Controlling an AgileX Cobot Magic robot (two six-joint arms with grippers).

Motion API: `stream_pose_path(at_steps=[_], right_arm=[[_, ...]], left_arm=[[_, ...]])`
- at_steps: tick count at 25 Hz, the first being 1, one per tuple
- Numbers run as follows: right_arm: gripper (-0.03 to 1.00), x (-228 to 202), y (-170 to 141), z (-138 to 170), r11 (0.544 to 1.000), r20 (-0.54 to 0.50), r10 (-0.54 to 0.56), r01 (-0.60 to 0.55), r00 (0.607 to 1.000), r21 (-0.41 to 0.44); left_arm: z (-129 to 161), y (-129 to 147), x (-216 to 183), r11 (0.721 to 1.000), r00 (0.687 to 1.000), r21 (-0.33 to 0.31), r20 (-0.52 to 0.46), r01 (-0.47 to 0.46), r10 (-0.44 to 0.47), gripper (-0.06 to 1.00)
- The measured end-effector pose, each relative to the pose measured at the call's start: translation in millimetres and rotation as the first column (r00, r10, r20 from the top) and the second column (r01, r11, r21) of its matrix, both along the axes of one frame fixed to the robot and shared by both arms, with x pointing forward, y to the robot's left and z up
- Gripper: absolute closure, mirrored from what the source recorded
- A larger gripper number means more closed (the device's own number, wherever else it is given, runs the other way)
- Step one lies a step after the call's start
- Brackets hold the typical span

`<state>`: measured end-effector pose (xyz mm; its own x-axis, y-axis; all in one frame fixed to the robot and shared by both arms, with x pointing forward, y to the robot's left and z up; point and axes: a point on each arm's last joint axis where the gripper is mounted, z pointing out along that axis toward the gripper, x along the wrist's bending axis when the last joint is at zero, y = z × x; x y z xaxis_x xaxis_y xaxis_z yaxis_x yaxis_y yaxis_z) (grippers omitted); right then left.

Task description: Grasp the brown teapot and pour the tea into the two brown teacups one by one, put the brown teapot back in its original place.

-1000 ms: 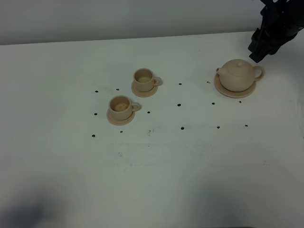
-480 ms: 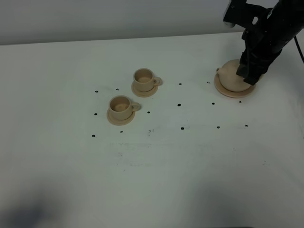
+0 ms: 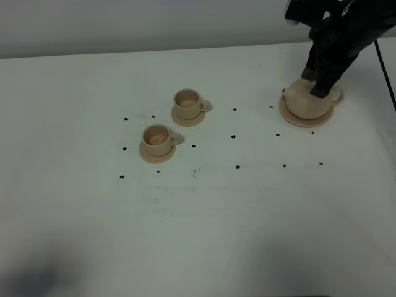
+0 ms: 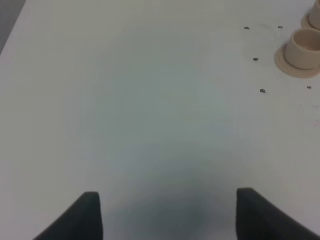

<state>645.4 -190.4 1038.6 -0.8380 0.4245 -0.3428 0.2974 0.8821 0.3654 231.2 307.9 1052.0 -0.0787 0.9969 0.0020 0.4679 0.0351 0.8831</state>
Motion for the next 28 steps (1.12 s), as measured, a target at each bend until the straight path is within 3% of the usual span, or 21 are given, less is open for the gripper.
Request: stream_pose_path(at_steps=[3,17,28], right_arm=[[0.56,8,-13,3,0.999,0.06,-0.037,0.037,0.998,0.01],[0.56,28,-86,1,0.988,0.121,-0.145,0.151,0.982,-0.039],[0.56,75,-87,-21,0.992,-0.016,-0.053,0.051,0.998,-0.113]], left_arm=[[0,0,0,1.0,1.0,0.0,0.0,0.0,0.0,0.35],[0,0,0,1.0,1.0,0.0,0.0,0.0,0.0,0.35],[0,0,0,1.0,1.0,0.0,0.0,0.0,0.0,0.35]])
